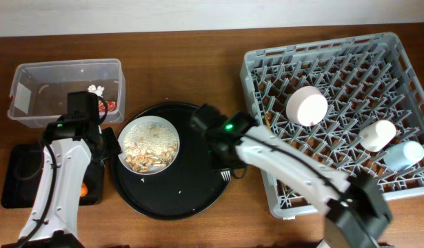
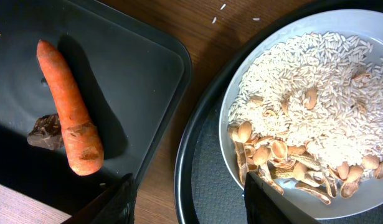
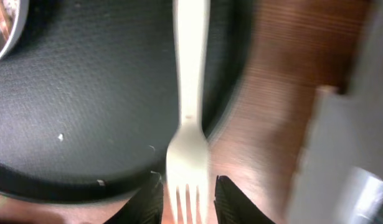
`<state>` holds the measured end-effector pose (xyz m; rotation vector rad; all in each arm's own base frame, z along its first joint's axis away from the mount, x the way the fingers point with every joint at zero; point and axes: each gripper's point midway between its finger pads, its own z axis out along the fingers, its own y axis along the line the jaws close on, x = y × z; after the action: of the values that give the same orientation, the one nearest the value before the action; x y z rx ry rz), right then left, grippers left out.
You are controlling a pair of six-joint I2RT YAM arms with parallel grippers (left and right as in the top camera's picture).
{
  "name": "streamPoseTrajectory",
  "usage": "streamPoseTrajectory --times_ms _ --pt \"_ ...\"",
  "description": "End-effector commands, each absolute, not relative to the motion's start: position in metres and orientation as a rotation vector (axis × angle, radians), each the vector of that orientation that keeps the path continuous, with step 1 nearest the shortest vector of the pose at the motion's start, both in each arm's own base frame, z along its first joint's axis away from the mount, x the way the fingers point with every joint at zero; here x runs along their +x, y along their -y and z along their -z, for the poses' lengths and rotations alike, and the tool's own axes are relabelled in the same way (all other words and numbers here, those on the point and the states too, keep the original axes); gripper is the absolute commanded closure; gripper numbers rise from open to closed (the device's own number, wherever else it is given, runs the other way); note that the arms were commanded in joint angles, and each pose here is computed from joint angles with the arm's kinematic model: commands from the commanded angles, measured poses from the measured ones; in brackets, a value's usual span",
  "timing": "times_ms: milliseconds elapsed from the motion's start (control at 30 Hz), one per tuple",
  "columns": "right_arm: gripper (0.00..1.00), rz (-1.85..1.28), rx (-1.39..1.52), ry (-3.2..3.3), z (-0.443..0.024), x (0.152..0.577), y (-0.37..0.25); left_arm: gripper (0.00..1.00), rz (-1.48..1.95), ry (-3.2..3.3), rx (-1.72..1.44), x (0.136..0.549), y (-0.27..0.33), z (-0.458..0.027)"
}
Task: Sort waste into correct bins and load items into the dishwasher rack
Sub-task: 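Grasp the white plastic fork on the black tray with the right gripper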
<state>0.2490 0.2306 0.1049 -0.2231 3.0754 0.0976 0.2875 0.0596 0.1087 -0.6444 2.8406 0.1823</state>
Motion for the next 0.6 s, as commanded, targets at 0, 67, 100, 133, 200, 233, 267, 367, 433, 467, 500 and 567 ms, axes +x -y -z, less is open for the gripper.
streamPoseTrajectory --times_ms 0,67,100,133,200,233,267,367,433,467,500,567 --pt "0.69 -0.075 -0.292 -3.019 -0.131 0.266 -0.194 0.45 -0.166 -2.84 -0.663 0.285 -0.058 -0.108" --pt "0.68 -0.046 -0.281 -3.043 -0.133 0.269 -0.173 0.45 -0.166 -2.84 -0.663 0.285 -0.058 -0.108" --pt "0.69 -0.031 -0.267 -3.06 -0.132 0.271 -0.161 0.45 -0.166 -2.84 -0.663 0.285 -0.058 -0.108" --pt "0.69 -0.021 -0.257 -3.072 -0.132 0.274 -0.151 0.44 -0.166 -2.84 -0.663 0.285 -0.059 -0.108" --pt "0.7 -0.038 -0.309 -3.085 -0.132 0.275 -0.142 0.45 -0.165 -2.839 -0.663 0.286 -0.058 -0.108" --pt "0.69 -0.075 -0.348 -3.092 -0.132 0.274 -0.142 0.45 -0.166 -2.838 -0.663 0.286 -0.059 -0.108" --pt "0.69 -0.106 -0.38 -3.095 -0.132 0.273 -0.145 0.44 -0.166 -2.838 -0.663 0.286 -0.059 -0.108" --pt "0.69 -0.146 -0.41 -3.096 -0.133 0.268 -0.154 0.44 -0.166 -2.838 -0.663 0.286 -0.059 -0.108" --pt "0.68 -0.189 -0.453 -3.086 -0.133 0.264 -0.169 0.44 -0.166 -2.838 -0.663 0.286 -0.059 -0.108" --pt "0.65 -0.196 -0.466 -3.081 -0.133 0.261 -0.175 0.44 -0.166 -2.838 -0.663 0.286 -0.059 -0.108" --pt "0.62 -0.199 -0.476 -3.077 -0.133 0.258 -0.181 0.44 -0.166 -2.838 -0.663 0.286 -0.059 -0.108" --pt "0.53 -0.204 -0.501 -3.073 -0.132 0.252 -0.193 0.45 -0.166 -2.838 -0.663 0.286 -0.059 -0.108"
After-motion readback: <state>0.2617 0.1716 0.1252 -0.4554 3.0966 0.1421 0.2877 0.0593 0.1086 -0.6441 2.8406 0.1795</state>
